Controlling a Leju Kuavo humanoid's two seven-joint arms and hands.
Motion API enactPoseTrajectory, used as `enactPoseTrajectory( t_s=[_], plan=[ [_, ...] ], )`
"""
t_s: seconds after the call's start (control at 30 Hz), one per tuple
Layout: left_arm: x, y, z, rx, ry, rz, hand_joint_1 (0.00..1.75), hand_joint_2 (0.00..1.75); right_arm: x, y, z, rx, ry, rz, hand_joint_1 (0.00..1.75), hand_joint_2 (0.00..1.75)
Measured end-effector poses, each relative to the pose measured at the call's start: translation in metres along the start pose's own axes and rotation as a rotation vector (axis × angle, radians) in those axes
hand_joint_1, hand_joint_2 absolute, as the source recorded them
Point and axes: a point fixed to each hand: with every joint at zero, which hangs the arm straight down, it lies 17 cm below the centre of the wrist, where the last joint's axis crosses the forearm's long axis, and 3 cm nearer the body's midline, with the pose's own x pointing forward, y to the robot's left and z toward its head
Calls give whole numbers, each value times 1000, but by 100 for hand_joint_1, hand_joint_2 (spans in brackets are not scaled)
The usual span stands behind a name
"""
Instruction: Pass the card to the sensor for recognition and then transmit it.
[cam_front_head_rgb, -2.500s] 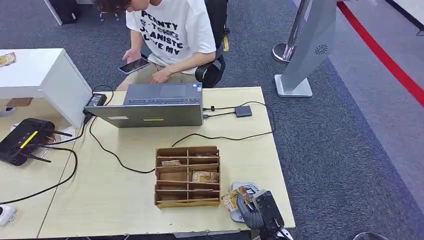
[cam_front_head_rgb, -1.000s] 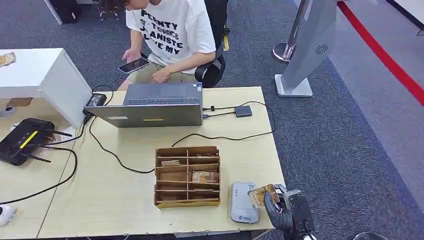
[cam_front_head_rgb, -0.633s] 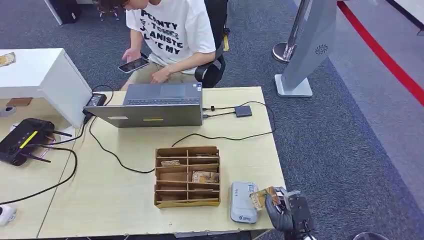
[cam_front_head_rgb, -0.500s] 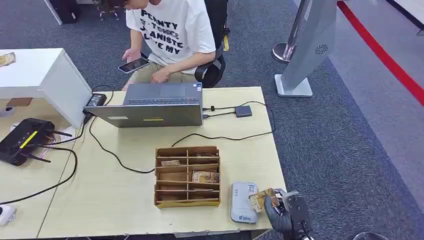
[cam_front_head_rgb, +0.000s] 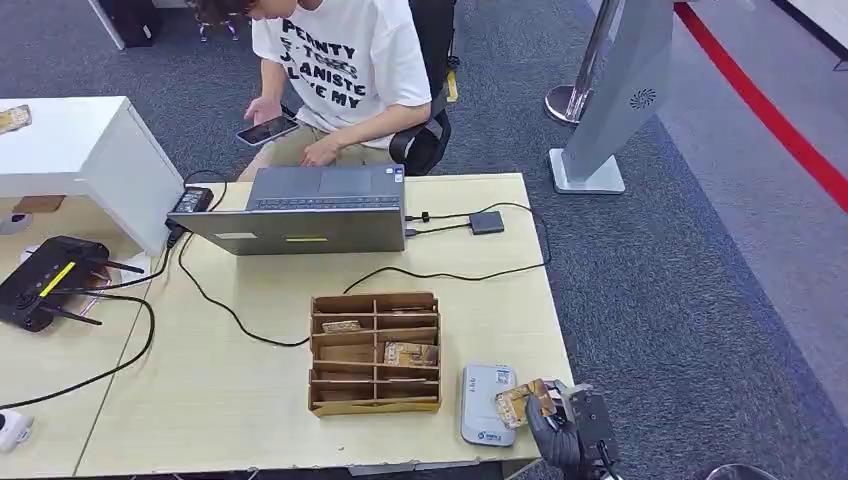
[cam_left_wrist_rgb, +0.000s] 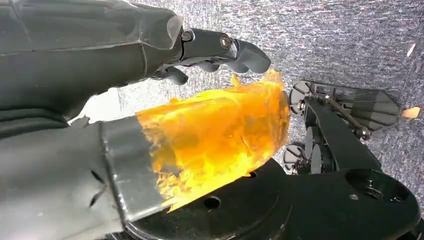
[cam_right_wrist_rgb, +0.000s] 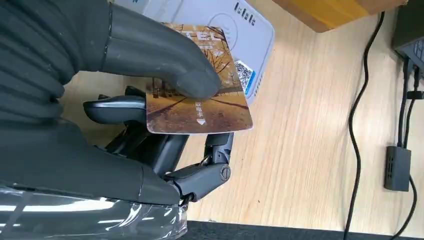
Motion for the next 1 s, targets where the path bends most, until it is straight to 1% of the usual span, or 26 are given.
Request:
enactPoseTrajectory(
  t_s=[0.47, 1.0],
  plan=[
    [0, 0, 0, 0, 0, 0, 0, 0, -2, 0, 0, -5, 5, 0, 175, 175],
    [0, -1, 0, -3, 0, -5, 0, 0, 5, 3, -5, 1, -28, 71, 175, 175]
  ],
)
